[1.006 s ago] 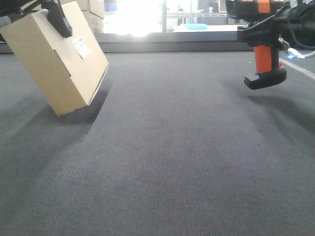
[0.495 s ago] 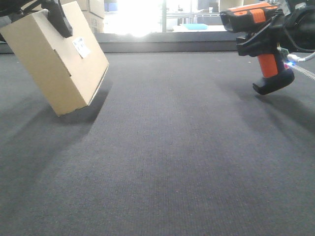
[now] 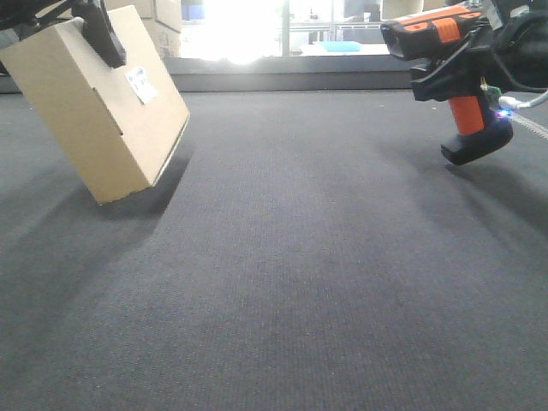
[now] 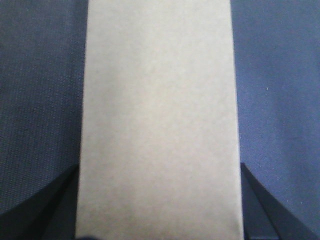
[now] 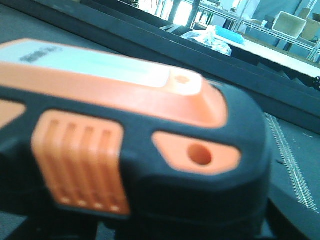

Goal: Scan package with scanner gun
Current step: 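Lift the scanner gun and aim it at the box label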

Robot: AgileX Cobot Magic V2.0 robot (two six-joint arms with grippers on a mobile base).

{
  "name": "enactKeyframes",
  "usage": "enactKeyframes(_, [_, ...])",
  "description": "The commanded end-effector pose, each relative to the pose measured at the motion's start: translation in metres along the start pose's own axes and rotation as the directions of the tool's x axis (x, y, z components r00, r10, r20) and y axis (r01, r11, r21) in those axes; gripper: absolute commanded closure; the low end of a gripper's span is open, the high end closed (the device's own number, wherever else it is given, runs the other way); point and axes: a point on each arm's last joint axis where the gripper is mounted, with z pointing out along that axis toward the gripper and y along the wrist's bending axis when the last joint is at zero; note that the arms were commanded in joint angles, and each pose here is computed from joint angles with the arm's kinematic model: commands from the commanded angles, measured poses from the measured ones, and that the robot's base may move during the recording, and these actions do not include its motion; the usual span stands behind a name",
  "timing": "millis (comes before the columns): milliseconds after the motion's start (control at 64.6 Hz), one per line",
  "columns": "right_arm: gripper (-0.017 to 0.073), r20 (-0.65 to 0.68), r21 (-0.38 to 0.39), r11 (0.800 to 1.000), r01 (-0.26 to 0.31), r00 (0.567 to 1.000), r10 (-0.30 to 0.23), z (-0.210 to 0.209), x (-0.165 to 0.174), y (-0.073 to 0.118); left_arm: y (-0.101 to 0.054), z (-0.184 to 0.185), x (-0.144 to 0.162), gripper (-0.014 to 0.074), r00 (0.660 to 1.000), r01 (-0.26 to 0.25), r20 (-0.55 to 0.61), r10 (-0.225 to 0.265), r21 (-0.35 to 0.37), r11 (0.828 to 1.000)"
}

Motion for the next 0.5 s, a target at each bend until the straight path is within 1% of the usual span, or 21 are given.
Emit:
enactKeyframes(0, [0.0326,0.083,0.005,1.0,0.011,0.996,-0.012,0.0,-0.013,0.004,-0.003,-0.006,-0.002,0.0433,1.0,0.008,0.024,-0.008,0.014,1.0])
enactKeyframes(139, [0.0326,0.086,-0.008,1.0,-0.007,0.996,0.008,0.0,-0.016,0.014,-0.004,-0.006,-0.002,0.0433,1.0,0.014,0.024,-0.014,0.018,1.0])
enactKeyframes(201, [0.0326,0.082,-0.001,1.0,-0.027,0.996,0.027,0.0,-0.017,0.016,-0.004,-0.006,-0.002,0.0433,1.0,0.02,0.023,-0.021,0.023,1.0])
enactKeyframes(341, [0.0326,0.073,-0.002,0.999,-0.038,0.997,0.038,0.0,-0.017,0.019,-0.005,-0.006,-0.002,0.0433,0.999,0.027,0.024,-0.028,0.029,0.999])
enactKeyframes(480, [0.0326,0.064,0.02,0.997,-0.073,0.995,0.072,-0.001,-0.017,0.019,-0.005,-0.006,-0.002,0.0433,0.999,0.029,0.024,-0.03,0.03,0.999])
